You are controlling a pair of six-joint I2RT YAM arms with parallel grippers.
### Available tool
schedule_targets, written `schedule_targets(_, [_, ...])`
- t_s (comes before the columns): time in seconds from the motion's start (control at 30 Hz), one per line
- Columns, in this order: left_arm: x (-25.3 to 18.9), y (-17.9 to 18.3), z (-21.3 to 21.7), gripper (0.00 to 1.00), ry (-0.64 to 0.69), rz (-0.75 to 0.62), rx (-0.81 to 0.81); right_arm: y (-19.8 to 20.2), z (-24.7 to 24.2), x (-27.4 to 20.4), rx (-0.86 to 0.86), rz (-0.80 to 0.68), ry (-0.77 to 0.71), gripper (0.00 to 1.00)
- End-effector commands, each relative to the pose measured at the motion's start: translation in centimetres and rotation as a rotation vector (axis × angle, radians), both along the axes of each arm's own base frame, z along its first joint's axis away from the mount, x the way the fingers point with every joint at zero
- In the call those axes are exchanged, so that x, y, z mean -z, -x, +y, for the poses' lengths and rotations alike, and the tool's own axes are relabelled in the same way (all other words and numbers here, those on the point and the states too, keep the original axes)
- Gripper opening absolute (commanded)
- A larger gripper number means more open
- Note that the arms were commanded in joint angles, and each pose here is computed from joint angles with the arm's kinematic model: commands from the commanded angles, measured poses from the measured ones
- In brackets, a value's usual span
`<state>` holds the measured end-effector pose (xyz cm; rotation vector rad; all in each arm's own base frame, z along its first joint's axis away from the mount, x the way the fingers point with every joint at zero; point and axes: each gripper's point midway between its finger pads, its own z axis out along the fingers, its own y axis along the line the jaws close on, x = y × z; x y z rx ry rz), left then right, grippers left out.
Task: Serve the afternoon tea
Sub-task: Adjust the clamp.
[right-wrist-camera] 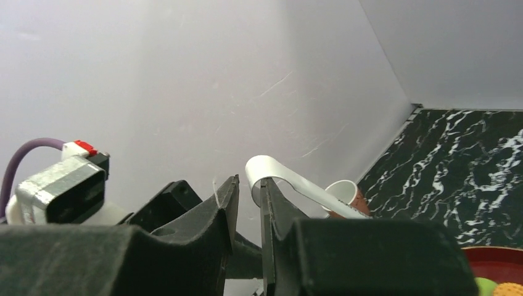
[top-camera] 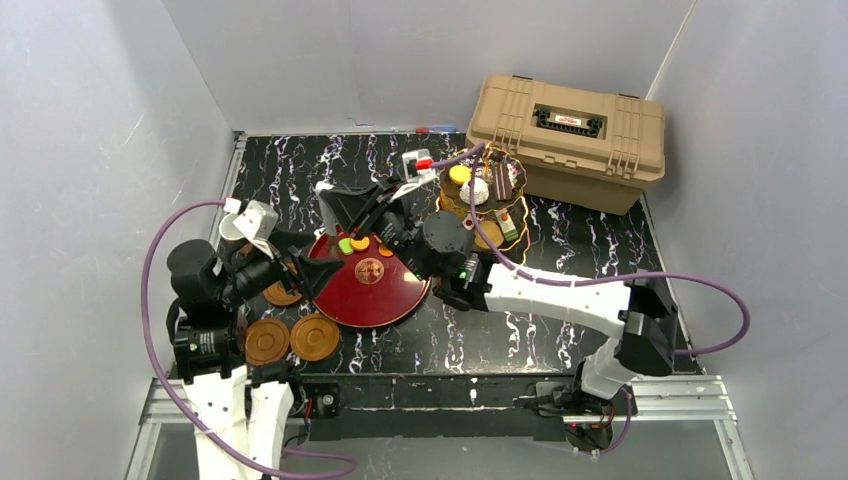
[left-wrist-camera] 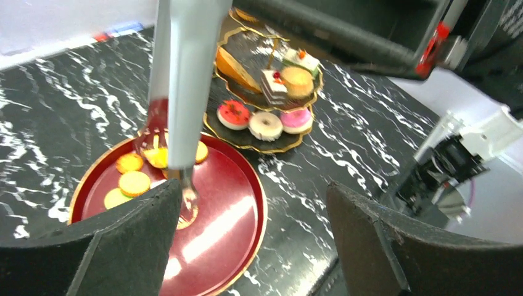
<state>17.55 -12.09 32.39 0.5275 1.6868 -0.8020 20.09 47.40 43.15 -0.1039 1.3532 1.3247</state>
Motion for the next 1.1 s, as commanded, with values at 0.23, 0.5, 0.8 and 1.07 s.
schedule_targets(0.23, [-0.7, -2.7, 2.8, 0.87, -0.072, -0.147, -0.199, 2.7, 1.0, -7.8, -0.089, -0.032, -0.268, 0.23])
schedule_targets(0.5, [0.2, -3.2, 2.6, 0.64, -0.035, -0.088, -0.192, 4.1, 0.5, -9.4, -0.095, -0.04, -0.305, 0.22])
schedule_targets(0.8, [0.4, -3.3, 2.0, 0.57, 0.033, -0.055, -0.171, 4.9, 0.5, -9.5, -0.108, -0.025, -0.343, 0.21])
schedule_targets(1.07, [1.2, -2.2, 0.9, 0.21, 0.035, -0.022, -0.086, 4.6, -0.4, -9.9, -0.078, -0.029, -0.35, 0.21])
